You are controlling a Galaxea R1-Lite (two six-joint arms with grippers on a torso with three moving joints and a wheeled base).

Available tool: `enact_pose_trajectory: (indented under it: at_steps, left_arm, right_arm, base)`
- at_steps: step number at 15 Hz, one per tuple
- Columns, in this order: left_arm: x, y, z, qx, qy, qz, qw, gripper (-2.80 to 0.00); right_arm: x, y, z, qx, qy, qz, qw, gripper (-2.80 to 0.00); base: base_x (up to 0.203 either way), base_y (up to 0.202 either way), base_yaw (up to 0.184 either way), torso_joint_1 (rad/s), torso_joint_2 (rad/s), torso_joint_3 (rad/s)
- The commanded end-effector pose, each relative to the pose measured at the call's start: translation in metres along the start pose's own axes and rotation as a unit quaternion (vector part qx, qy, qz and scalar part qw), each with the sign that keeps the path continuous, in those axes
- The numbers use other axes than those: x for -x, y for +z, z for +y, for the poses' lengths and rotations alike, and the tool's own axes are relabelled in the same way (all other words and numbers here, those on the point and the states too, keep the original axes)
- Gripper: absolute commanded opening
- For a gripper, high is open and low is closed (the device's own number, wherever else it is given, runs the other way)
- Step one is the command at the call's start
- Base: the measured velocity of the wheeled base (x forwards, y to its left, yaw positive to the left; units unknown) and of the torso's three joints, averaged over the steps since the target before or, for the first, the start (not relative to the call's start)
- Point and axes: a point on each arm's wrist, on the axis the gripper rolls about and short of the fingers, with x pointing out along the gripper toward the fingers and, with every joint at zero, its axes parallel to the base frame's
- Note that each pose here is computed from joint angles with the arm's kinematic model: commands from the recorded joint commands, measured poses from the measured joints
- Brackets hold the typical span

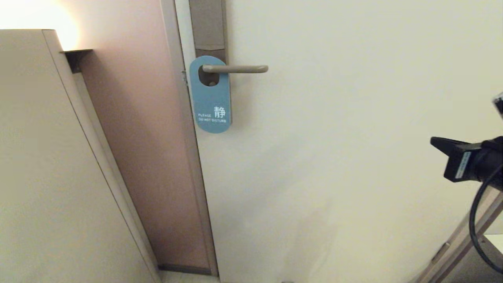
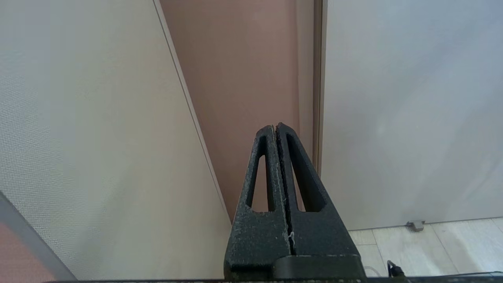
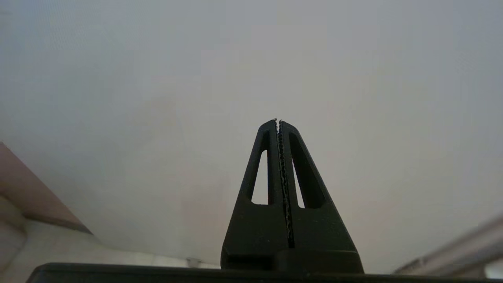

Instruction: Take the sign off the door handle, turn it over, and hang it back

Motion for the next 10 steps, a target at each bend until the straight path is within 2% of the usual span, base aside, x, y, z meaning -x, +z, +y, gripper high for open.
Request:
enact_pose_trajectory:
  at_steps: [1, 6, 10]
  left_arm:
    - [0.0, 0.0, 0.0, 0.0, 0.0, 0.001, 1.0, -2.8]
    - [0.0, 0.0, 0.0, 0.0, -0.001, 0.001, 1.0, -2.8]
    - [0.0, 0.0, 0.0, 0.0, 0.0, 0.001, 1.0, -2.8]
  right_arm:
    - [0.047, -0.013, -0.008, -0.02, -0.011, -0.038, 0.999, -2.8]
    - [0.095, -0.073, -0.012, -0.033, -0.019, -0.028, 0.999, -2.8]
    - [0.115, -0.114, -0.015, -0.039, -0.042, -0.018, 0.998, -2.8]
  base:
    - [0.0, 0.0, 0.0, 0.0, 0.0, 0.0]
    - [0.0, 0.0, 0.0, 0.0, 0.0, 0.0]
    - [0.0, 0.0, 0.0, 0.0, 0.0, 0.0]
